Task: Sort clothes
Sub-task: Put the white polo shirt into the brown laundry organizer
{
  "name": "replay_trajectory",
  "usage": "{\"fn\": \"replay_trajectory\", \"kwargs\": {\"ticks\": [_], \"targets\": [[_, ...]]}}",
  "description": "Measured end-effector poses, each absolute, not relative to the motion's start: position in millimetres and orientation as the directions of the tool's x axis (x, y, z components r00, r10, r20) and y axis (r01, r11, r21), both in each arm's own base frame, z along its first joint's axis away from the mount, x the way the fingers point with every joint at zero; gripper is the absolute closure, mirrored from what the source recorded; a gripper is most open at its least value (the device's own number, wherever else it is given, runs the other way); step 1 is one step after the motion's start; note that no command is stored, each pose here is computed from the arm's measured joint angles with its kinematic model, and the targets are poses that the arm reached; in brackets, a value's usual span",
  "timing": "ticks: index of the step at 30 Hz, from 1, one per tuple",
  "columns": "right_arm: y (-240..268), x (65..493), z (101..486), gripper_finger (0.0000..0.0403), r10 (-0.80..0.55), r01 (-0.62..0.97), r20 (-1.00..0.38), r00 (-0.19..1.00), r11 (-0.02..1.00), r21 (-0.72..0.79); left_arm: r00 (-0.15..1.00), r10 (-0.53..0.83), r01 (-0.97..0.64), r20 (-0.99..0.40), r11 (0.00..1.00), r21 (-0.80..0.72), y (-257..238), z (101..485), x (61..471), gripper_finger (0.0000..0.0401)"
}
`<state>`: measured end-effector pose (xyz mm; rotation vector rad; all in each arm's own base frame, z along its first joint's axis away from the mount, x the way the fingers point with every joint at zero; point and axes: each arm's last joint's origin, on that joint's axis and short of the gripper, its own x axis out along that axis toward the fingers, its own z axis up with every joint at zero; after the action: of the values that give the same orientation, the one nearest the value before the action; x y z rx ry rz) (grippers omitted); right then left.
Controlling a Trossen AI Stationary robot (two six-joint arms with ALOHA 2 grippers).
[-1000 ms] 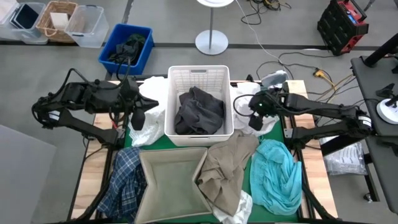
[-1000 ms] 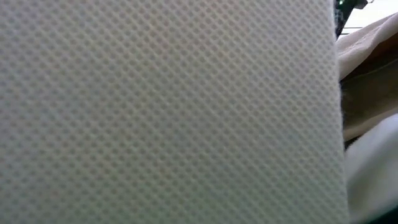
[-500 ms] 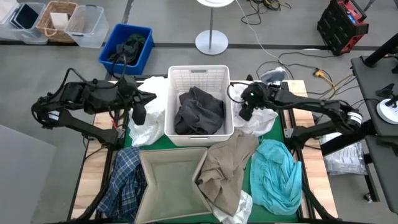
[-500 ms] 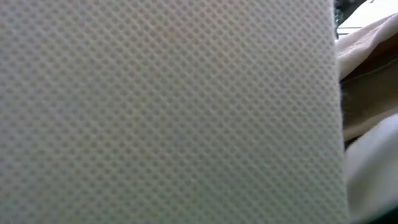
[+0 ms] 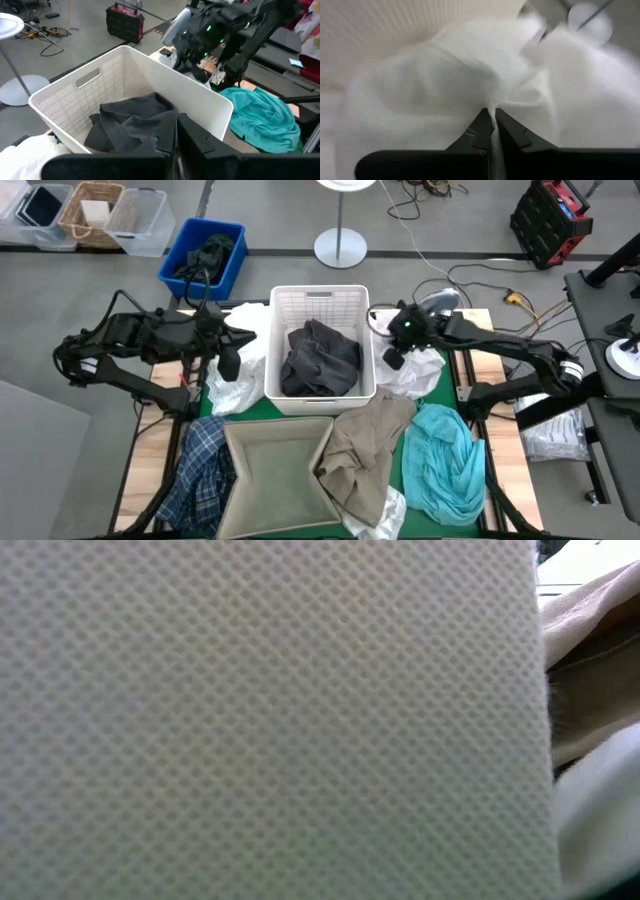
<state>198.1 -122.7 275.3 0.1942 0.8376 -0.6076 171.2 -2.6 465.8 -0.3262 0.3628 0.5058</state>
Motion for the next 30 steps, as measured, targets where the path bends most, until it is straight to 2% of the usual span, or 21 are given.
{"fn": "replay_trajectory", "kwargs": {"ticks": [7,16,19,24,30], "targets": [[-108.2,173.5,351.7,0.0394,-0.515,0.609,-0.577,0.634,0.792,-0.037,0.822,0.408,-0.517,-0.398,0.827,-0.221,-2.7,467.3,172.7,0.0401],[-91.7,147.3,418.6,0.0394,-0.556,0.616,-0.374,0.742,0.786,0.054,0.821,0.414,-0.519,-0.393,0.828,-0.212,-2.3,468.0,170.8,0.0401],[-84.2,138.6,447.6,0.0394,-0.518,0.56,-0.273,0.811,0.822,0.102,0.812,0.434,-0.535,-0.389,0.82,-0.203,-1.8,468.0,170.8,0.0401],[-69.7,122.3,505.7,0.0394,-0.416,0.413,0.006,0.909,0.904,0.111,0.797,0.463,-0.56,-0.389,0.808,-0.186,-1.2,466.9,172.9,0.0401],[-61.7,114.8,557.8,0.0394,-0.295,0.308,0.292,0.91,0.952,0.002,0.796,0.463,-0.561,-0.39,0.806,-0.189,-1.2,466.7,173.4,0.0401]]}}
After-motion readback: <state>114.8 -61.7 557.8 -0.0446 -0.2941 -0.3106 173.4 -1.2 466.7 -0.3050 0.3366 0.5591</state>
